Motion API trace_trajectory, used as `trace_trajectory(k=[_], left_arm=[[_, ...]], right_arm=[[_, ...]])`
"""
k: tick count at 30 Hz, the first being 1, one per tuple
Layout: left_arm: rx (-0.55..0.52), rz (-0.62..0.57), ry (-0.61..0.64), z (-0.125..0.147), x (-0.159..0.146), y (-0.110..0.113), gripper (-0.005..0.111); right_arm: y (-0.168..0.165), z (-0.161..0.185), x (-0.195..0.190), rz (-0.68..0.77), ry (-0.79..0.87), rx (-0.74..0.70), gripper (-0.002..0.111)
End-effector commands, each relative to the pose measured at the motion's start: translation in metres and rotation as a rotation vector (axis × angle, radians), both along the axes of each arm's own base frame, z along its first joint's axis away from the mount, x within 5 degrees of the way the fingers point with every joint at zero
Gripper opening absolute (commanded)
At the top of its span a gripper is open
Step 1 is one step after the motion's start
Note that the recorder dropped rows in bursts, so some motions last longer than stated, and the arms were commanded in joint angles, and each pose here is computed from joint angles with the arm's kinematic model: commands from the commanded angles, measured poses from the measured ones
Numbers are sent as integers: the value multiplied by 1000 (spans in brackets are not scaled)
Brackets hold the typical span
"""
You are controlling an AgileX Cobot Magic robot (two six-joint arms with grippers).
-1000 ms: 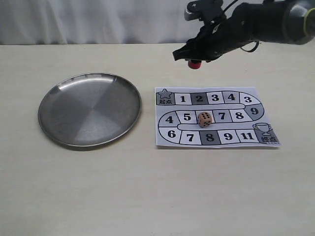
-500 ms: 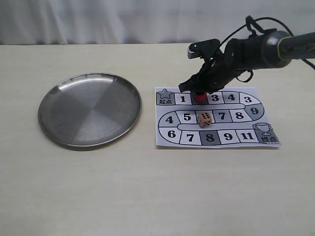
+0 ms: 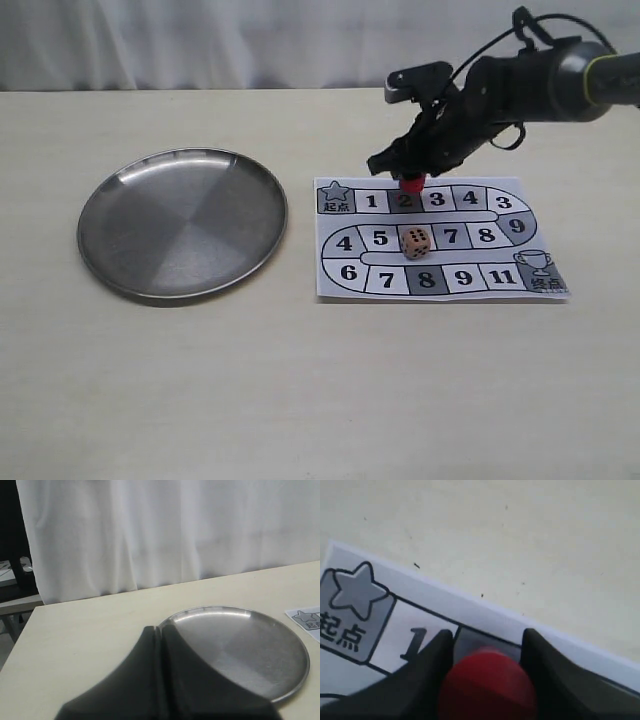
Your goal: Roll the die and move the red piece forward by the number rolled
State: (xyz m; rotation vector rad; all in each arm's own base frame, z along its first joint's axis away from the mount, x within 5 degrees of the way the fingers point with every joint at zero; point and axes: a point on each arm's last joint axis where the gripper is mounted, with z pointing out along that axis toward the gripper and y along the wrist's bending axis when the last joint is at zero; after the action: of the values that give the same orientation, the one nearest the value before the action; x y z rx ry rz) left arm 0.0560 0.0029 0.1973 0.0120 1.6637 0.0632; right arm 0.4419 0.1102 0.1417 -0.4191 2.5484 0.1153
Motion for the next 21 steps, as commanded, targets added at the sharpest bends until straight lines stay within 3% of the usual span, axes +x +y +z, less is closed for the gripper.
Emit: trace_trajectory(k=[1,4,6,13,21], left_arm=[[-8,-10,-8,0,0,-1,0],[-8,-10,-8,0,0,-1,0],[-6,-10,-8,0,0,-1,0],[-2,-10,-8,0,0,-1,0],[-2,-10,-8,0,0,-1,0]], right_arm=[[-5,60,-5,18,-148,-10,5],[-18,78,-4,-14,-202,0,5],[-31,73,-2,-71,-183,15,5],[-36,-28,-3,-89,2,-20,5],[-37,-42,-5,-88,44,-28,5]])
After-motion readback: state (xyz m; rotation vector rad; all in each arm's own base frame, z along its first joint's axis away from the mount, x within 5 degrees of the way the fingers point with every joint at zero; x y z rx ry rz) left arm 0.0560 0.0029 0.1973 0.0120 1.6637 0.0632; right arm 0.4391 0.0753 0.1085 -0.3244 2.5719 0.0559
